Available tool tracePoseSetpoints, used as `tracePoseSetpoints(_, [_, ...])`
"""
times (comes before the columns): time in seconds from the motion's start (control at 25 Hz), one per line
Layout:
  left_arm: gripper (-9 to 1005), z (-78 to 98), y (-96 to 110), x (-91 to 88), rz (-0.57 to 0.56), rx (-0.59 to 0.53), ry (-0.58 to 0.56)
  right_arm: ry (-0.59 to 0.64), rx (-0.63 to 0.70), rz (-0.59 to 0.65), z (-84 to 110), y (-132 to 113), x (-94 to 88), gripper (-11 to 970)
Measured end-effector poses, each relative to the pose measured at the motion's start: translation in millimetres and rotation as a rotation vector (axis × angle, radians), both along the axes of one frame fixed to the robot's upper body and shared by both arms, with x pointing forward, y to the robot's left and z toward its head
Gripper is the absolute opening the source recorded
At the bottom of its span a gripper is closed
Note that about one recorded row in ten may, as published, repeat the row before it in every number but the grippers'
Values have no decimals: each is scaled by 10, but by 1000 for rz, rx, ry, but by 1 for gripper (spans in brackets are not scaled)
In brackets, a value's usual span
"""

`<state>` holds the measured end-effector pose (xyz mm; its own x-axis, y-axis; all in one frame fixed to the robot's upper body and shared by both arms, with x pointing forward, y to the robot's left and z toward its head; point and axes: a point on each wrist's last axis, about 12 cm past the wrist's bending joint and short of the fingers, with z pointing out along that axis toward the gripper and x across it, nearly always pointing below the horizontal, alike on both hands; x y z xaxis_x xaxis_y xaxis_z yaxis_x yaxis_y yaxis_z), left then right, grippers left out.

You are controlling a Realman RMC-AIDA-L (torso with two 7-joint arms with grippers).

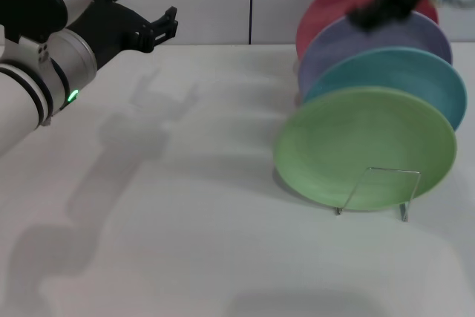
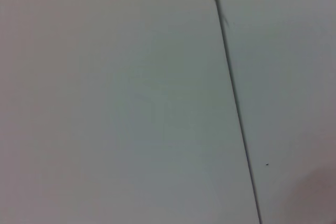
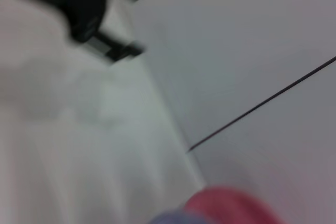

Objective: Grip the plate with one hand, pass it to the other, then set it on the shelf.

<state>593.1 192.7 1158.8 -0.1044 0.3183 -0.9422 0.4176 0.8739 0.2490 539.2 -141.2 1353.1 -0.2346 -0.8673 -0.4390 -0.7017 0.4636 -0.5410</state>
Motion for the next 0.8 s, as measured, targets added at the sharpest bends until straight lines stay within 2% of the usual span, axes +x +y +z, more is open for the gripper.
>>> tracePoseSetpoints(0.12, [866, 11, 21, 13, 7, 7, -10, -88, 63, -12, 41, -75, 102, 752])
tracePoseSetpoints(0.32, [866, 44, 102, 28, 38, -1, -31, -242, 126, -15, -68, -238, 225, 752])
tracePoseSetpoints(0.52, [866, 69, 209, 37, 81, -14, -62, -340, 202, -69, -235, -465, 278, 752])
tracePoseSetpoints(0.68, [866, 89, 331, 5, 144, -36, -131, -422, 339, -117, -344, -695, 315, 752])
tracePoseSetpoints(0.8, [866, 88, 339, 2, 147, -37, -134, -453, 420, -110, -427, -795, 269, 752])
